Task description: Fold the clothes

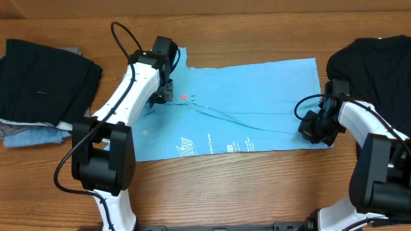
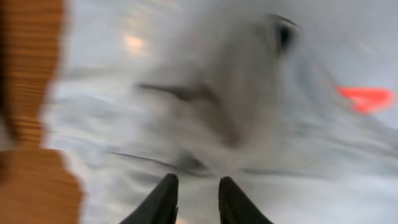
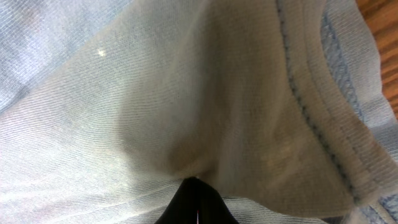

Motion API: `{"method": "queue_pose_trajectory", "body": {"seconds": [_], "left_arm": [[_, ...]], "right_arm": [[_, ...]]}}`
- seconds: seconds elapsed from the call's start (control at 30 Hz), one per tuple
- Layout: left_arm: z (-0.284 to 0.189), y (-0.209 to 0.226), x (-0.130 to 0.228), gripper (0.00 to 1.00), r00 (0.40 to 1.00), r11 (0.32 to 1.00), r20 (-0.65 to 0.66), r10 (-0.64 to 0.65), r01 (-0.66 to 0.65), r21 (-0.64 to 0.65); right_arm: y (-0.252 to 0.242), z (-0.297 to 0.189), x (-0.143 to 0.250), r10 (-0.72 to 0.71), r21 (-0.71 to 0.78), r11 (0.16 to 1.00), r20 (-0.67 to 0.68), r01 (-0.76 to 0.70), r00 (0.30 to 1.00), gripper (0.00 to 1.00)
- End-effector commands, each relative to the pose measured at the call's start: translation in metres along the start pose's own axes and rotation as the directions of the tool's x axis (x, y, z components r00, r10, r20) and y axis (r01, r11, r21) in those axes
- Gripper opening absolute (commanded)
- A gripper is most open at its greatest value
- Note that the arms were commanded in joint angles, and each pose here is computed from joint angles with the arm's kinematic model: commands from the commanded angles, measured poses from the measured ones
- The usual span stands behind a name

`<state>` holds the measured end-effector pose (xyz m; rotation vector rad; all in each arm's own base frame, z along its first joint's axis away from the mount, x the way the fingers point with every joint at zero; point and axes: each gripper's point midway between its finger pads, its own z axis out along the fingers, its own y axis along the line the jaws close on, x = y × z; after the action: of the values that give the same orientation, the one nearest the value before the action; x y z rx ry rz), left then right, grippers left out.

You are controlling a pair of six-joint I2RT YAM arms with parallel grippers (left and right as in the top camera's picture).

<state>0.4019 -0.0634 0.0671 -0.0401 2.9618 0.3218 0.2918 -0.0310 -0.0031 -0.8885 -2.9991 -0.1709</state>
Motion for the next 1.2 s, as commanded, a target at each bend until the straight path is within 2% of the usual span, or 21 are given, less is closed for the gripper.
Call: {"method": "queue_pose_trajectory", "body": {"seconds": [0.0,0.1,0.37,0.5,0.67,0.73,0.77,0.87,0.93,1.0,1.07,1.1,1.17], "left_arm": [[0.003,-0.034,0.024,0.22,0.997,0.982,-0.072,0.037,-0.023,0.187],[0.021,-0.034,0.033,0.21,0.996,0.984,-0.079,0.033,-0.019,0.176],[0.04,-0.038,0.025,0.22,1.0,0.983,-0.01,-0.004,0.006,0.184],[0.047,-0.018,0.014,0.25,0.998,0.998,0.055,-0.017,0.013,0.069],[0.046,0.035,-0.018,0.23,0.981,0.986,0.19,-0.033,0.063,-0.155],[0.042,0.063,-0.034,0.23,0.965,0.965,0.252,-0.077,0.135,-0.223],[0.038,0.072,-0.042,0.27,0.956,0.961,0.272,-0.105,0.168,-0.221],[0.022,0.086,-0.061,0.44,0.937,0.959,0.28,-0.208,0.252,-0.129],[0.006,0.081,-0.066,0.47,0.93,0.955,0.226,-0.29,0.296,0.006],[-0.014,0.061,-0.061,0.5,0.932,0.924,0.097,-0.348,0.324,0.203],[-0.031,0.036,-0.046,0.5,0.941,0.873,-0.043,-0.337,0.329,0.361],[-0.036,0.023,-0.034,0.5,0.942,0.846,-0.114,-0.315,0.334,0.416],[-0.035,0.013,-0.012,0.51,0.938,0.842,-0.201,-0.282,0.342,0.417]], "right_arm": [[-0.025,0.02,0.0,0.024,0.101,0.995,-0.003,-0.023,1.0,0.04],[-0.025,0.02,0.0,0.024,0.101,0.995,-0.003,-0.023,1.0,0.04],[-0.025,0.02,0.0,0.024,0.102,0.995,-0.003,-0.023,1.0,0.04],[-0.025,0.02,0.0,0.024,0.102,0.994,-0.004,-0.023,1.0,0.04],[-0.025,0.02,0.0,0.024,0.102,0.994,-0.004,-0.023,1.0,0.04],[-0.025,0.02,0.001,0.024,0.103,0.994,-0.005,-0.023,1.0,0.04],[-0.025,0.02,0.001,0.024,0.103,0.994,-0.005,-0.023,1.0,0.04],[-0.025,0.02,0.0,0.024,0.102,0.995,-0.003,-0.023,1.0,0.04],[-0.025,0.02,-0.001,0.023,0.101,0.995,0.0,-0.023,1.0,0.04],[-0.024,0.02,-0.001,0.023,0.1,0.995,0.001,-0.023,1.0,0.04],[-0.023,0.019,-0.004,0.022,0.095,0.995,0.012,-0.023,1.0,0.04],[-0.021,0.017,-0.008,0.023,0.088,0.996,0.019,-0.024,1.0,0.04],[-0.014,0.012,-0.016,0.021,0.06,0.998,0.036,-0.023,0.999,0.04]]}}
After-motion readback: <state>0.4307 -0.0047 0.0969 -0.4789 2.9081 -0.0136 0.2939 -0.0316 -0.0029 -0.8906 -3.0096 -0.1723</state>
